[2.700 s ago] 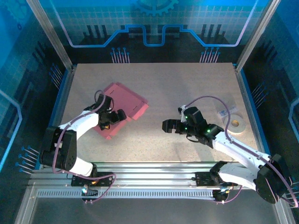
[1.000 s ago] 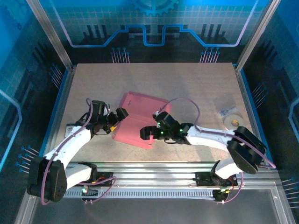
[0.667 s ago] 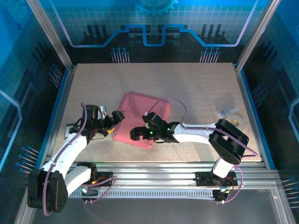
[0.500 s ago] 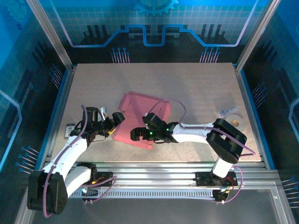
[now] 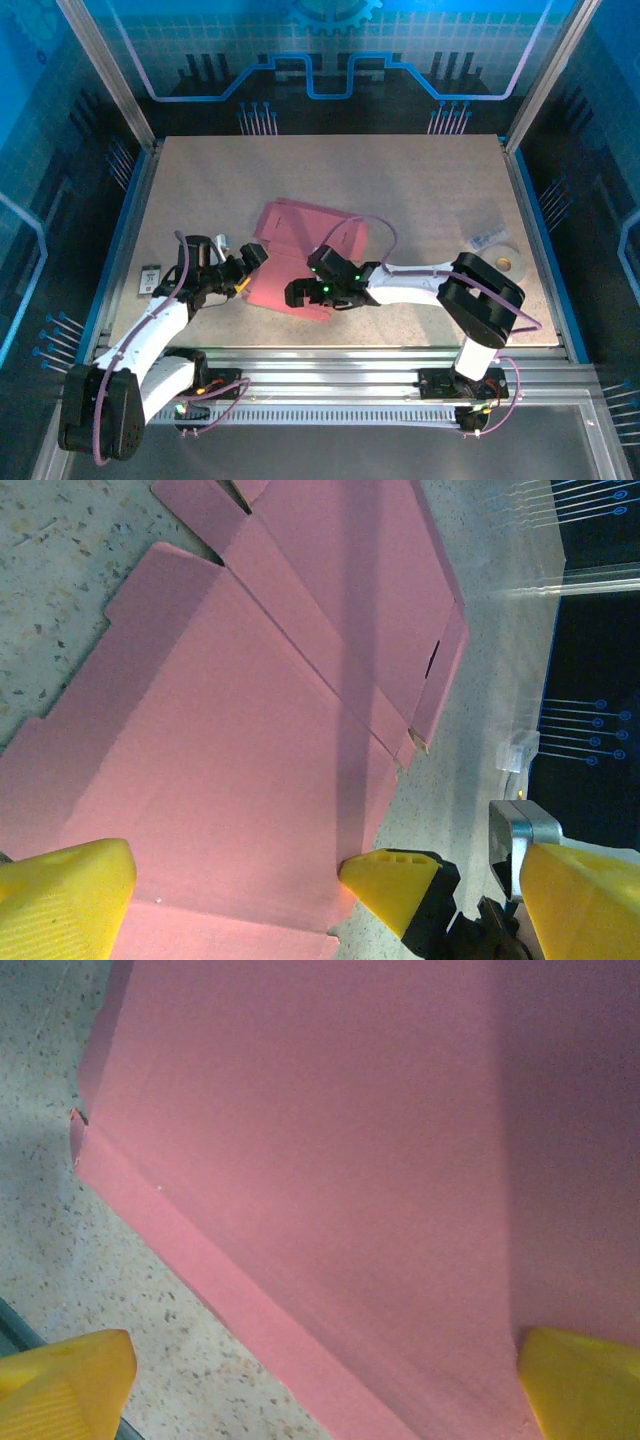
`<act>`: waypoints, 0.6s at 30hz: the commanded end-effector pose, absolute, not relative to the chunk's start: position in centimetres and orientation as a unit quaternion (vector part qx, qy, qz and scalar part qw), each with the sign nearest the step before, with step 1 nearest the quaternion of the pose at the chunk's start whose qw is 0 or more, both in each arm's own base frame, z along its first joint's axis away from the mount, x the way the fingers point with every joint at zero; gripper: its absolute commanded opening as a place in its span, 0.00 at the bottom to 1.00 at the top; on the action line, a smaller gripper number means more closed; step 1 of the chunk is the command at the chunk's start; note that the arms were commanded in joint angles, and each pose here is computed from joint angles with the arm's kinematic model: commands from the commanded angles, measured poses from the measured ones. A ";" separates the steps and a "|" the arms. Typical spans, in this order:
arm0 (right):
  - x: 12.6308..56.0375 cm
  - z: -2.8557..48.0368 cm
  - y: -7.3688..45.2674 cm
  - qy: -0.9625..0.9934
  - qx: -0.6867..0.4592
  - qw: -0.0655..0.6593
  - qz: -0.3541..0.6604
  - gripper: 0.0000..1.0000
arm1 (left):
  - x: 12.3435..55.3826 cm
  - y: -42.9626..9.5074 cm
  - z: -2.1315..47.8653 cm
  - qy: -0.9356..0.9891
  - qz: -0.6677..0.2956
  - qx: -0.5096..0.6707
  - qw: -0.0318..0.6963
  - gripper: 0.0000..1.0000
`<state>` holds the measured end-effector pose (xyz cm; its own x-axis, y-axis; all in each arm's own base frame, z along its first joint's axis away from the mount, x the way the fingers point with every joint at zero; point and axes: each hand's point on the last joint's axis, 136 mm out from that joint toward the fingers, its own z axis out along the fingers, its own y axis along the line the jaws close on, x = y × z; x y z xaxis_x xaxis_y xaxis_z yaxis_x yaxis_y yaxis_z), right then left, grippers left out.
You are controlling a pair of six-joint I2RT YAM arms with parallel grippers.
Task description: Fold the paper box
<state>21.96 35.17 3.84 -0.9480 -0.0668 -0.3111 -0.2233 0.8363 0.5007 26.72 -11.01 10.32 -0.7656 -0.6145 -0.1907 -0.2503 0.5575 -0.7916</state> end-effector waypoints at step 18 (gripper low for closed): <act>20.7 4.4 20.5 0.966 -0.071 0.171 0.182 1.00 | 26.5 -13.6 9.8 0.883 -0.362 -0.205 0.218 0.99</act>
<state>21.54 21.04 3.76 -0.9392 -0.0095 -0.3433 -0.1322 0.9325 0.3360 25.80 -13.55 9.23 -0.8186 -0.5363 -0.2057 -0.2145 0.6177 -0.7566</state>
